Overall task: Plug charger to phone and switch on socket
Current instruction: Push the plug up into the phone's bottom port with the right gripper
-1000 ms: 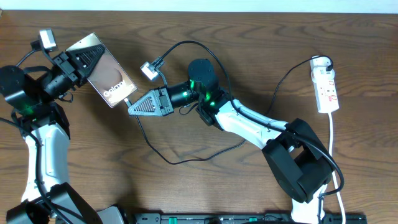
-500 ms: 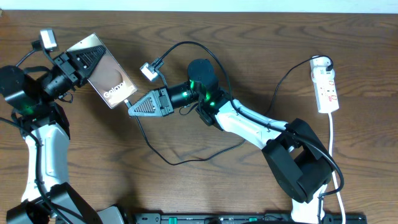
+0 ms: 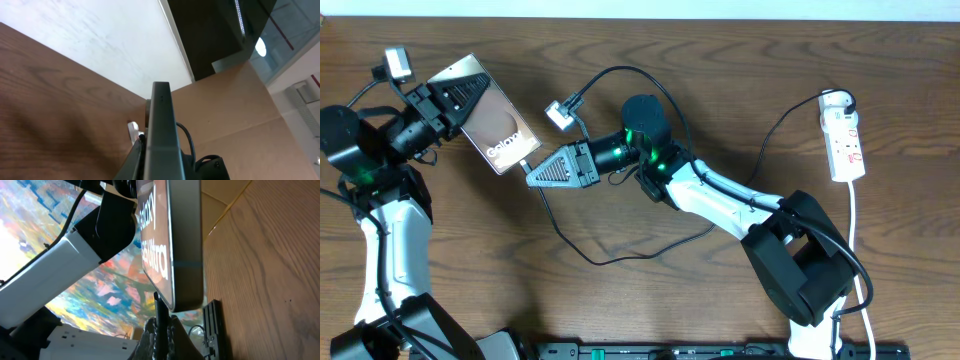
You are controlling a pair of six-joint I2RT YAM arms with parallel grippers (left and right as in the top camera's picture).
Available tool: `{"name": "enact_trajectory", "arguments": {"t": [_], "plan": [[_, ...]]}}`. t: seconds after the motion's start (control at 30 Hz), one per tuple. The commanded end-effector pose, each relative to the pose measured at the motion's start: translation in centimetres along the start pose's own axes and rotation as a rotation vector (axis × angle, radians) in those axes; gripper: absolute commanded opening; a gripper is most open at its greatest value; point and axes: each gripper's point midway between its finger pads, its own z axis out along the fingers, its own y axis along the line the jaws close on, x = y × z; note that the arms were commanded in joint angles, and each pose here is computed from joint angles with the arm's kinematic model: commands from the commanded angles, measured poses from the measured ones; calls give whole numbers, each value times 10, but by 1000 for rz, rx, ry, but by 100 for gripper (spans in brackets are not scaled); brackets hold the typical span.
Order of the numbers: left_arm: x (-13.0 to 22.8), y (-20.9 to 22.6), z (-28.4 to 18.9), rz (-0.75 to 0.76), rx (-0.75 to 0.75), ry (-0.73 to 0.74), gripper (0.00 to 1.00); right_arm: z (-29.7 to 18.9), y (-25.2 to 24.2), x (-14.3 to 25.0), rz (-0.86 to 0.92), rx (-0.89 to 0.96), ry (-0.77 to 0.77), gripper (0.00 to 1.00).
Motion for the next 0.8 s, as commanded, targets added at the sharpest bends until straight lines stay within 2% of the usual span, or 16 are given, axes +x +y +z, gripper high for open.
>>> {"name": "enact_trajectory", "arguments": {"t": [0.0, 0.33, 0.57, 0.77], "plan": [[20, -16, 3, -8, 49, 118, 7, -4, -7, -18, -44, 40, -91, 1], [20, -16, 3, -24, 48, 120, 8, -4, -7, -18, -56, 41, -91, 1], [17, -15, 3, -25, 41, 98, 7, -4, -18, -16, 26, 72, -92, 1], [21, -17, 2, -15, 51, 126, 7, -5, -19, -18, 25, 78, -107, 1]]}}
